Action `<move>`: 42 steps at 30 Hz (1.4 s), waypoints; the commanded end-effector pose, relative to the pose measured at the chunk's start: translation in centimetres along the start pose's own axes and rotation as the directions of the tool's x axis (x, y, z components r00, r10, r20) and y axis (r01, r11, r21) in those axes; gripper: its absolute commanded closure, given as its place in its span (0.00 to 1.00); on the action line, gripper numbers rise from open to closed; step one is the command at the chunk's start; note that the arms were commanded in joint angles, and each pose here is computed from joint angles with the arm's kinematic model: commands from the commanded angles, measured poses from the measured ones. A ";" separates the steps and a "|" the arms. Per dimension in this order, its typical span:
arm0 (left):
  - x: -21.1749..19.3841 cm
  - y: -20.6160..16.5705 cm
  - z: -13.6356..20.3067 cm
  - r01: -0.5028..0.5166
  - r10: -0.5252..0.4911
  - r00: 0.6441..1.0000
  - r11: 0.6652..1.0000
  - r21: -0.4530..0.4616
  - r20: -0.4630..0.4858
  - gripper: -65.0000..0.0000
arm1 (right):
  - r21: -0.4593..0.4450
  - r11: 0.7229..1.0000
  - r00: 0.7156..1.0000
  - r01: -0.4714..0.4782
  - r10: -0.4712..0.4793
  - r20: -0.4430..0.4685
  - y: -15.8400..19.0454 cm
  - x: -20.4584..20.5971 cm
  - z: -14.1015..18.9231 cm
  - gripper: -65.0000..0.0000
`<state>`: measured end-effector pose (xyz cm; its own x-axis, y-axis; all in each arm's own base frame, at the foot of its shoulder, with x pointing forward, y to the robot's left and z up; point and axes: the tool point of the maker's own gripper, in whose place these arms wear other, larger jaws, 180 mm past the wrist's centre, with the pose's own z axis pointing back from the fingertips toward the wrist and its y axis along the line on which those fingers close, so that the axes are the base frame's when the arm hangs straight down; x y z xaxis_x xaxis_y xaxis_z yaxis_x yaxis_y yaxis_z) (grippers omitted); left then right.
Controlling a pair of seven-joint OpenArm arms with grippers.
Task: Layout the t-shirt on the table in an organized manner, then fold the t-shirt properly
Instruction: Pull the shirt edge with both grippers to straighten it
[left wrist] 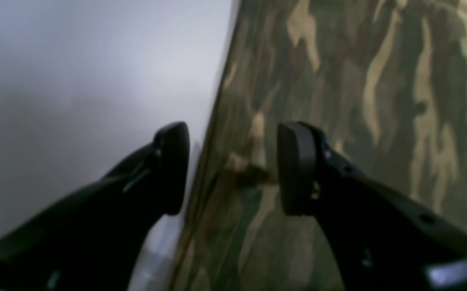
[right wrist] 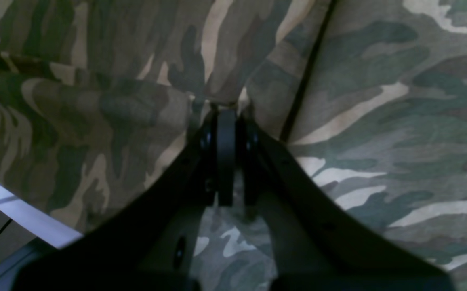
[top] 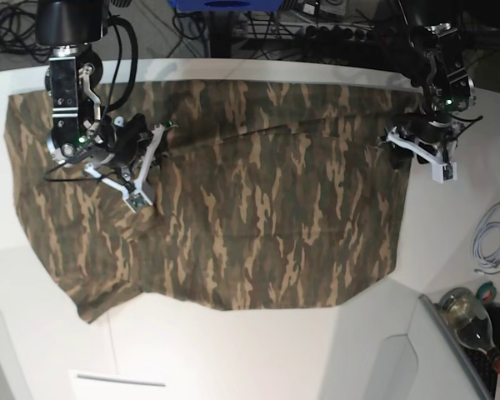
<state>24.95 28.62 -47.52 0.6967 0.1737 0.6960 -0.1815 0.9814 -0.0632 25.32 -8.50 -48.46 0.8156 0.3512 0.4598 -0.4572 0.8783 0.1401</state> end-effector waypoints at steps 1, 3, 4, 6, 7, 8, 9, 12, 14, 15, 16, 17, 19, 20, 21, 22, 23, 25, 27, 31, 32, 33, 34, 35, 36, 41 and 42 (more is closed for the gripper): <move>1.8 0.3 0.0 0.009 -0.009 0.999 1.000 0.001 0.048 0.49 | -0.006 1.000 0.999 -0.008 0.009 0.043 -0.2 1.5 0.4 0.98; 1.8 0.3 -0.1 0.008 -0.008 0.999 1.000 0.000 0.047 0.49 | -0.006 1.000 0.999 -0.008 0.009 0.043 -0.2 1.5 0.4 0.98; 1.7 0.2 -0.1 0.006 -0.006 0.999 1.000 -0.001 0.047 0.49 | -0.006 1.000 0.999 -0.008 0.009 0.043 -0.2 1.5 0.4 0.98; 1.7 0.1 -0.1 0.005 -0.005 0.999 1.000 -0.001 0.046 0.55 | -0.006 1.000 0.999 -0.008 0.009 0.043 -0.2 1.5 0.4 0.98; 1.7 0.1 -0.1 0.005 -0.005 0.999 1.000 -0.001 0.046 0.61 | -0.006 1.000 0.999 -0.008 0.009 0.043 -0.2 1.5 0.4 0.98; 1.7 0.1 -0.1 0.005 -0.005 0.999 1.000 -0.001 0.046 0.66 | -0.006 1.000 0.999 -0.008 0.009 0.043 -0.2 1.5 0.4 0.98; 1.7 0.1 -0.1 0.005 -0.005 0.999 1.000 -0.001 0.046 0.72 | -0.006 1.000 0.999 -0.008 0.009 0.043 -0.2 1.5 0.4 0.98; 1.8 0.1 -0.1 0.005 -0.005 0.999 1.000 -0.002 0.048 0.81 | -0.006 1.000 0.999 -0.008 0.009 0.043 -0.2 1.5 0.4 0.98; 1.8 0.1 -0.1 0.005 -0.005 0.999 1.000 -0.002 0.048 0.82 | -0.006 1.000 0.999 -0.008 0.009 0.043 -0.2 1.5 0.4 0.98; 1.8 0.1 -0.1 0.005 -0.005 0.999 1.000 -0.002 0.048 0.83 | -0.006 1.000 0.999 -0.008 0.009 0.043 -0.2 1.5 0.4 0.98; 1.8 0.1 -0.1 0.005 -0.005 0.999 1.000 -0.002 0.048 0.83 | -0.006 1.000 0.999 -0.008 0.009 0.043 -0.2 1.5 0.4 0.98; 1.8 0.1 -0.1 0.005 -0.005 0.999 1.000 -0.002 0.048 0.83 | -0.006 1.000 0.999 -0.008 0.009 0.043 -0.2 1.5 0.4 0.98; 1.7 0.1 -0.1 0.004 -0.004 0.999 1.000 -0.002 0.046 0.83 | -0.006 1.000 0.999 -0.008 0.009 0.043 -0.2 1.5 0.4 0.98; 1.7 0.1 -0.1 0.004 -0.004 0.999 1.000 -0.002 0.046 0.84 | -0.006 1.000 0.999 -0.008 0.009 0.043 -0.2 1.5 0.4 0.98; 1.7 0.1 -0.1 0.004 -0.004 0.999 1.000 -0.002 0.046 0.88 | -0.006 1.000 0.999 -0.008 0.009 0.043 -0.2 1.5 0.4 0.98; 1.7 0.1 -0.1 0.004 -0.004 0.999 1.000 -0.002 0.046 0.95 | -0.006 1.000 0.999 -0.008 0.009 0.043 -0.2 1.5 0.4 0.98; 1.7 0.1 -0.1 0.004 -0.004 0.999 1.000 -0.002 0.046 1.00 | -0.006 1.000 0.999 -0.008 0.009 0.043 -0.2 1.5 0.4 0.98; 1.7 0.1 -0.1 0.003 -0.003 0.999 1.000 -0.001 0.046 1.00 | -0.006 1.000 0.999 -0.008 0.009 0.043 -0.2 1.5 0.4 0.98; 1.7 0.1 -0.1 0.003 -0.003 0.999 1.000 -0.001 0.047 1.00 | -0.006 1.000 0.999 -0.008 0.009 0.043 -0.2 1.5 0.4 0.98; 1.7 0.1 -0.1 0.003 -0.003 0.999 1.000 -0.001 0.047 1.00 | -0.006 1.000 0.999 -0.008 0.009 0.043 -0.2 1.5 0.4 0.98; 1.8 0.1 -0.1 0.004 -0.004 0.999 1.000 -0.001 0.049 1.00 | -0.006 1.000 0.999 -0.008 0.009 0.043 -0.2 1.5 0.4 0.98; 1.9 0.1 -0.1 0.005 -0.005 0.999 1.000 -0.001 0.052 1.00 | -0.006 1.000 0.999 -0.008 0.009 0.043 -0.2 1.5 0.4 0.98; 2.0 0.1 0.0 0.006 -0.006 0.998 1.000 0.000 0.055 1.00 | -0.006 1.000 0.999 -0.008 0.009 0.043 -0.2 1.5 0.4 0.98; 2.1 0.3 0.0 0.003 -0.003 0.998 1.000 0.005 0.058 1.00 | -0.006 1.000 0.999 -0.008 0.009 0.043 -0.2 1.5 0.4 0.98; 2.1 0.4 0.1 0.000 -0.001 0.998 1.000 0.008 0.059 1.00 | -0.006 1.000 0.999 -0.008 0.009 0.043 -0.2 1.5 0.4 0.98; 2.3 0.5 0.0 -0.003 0.002 0.998 1.000 0.010 0.066 1.00 | -0.006 1.000 0.999 -0.008 0.009 0.043 -0.2 1.5 0.4 0.98; 2.4 0.5 0.0 -0.003 0.002 0.998 1.000 0.009 0.067 1.00 | -0.006 1.000 0.999 -0.008 0.009 0.043 -0.2 1.5 0.4 0.98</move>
<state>25.35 28.75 -47.32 0.6878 0.1847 0.7020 -0.1923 0.9789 -0.0691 25.32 -8.50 -48.46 0.8156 0.3512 0.4598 -0.4572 0.8783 0.1401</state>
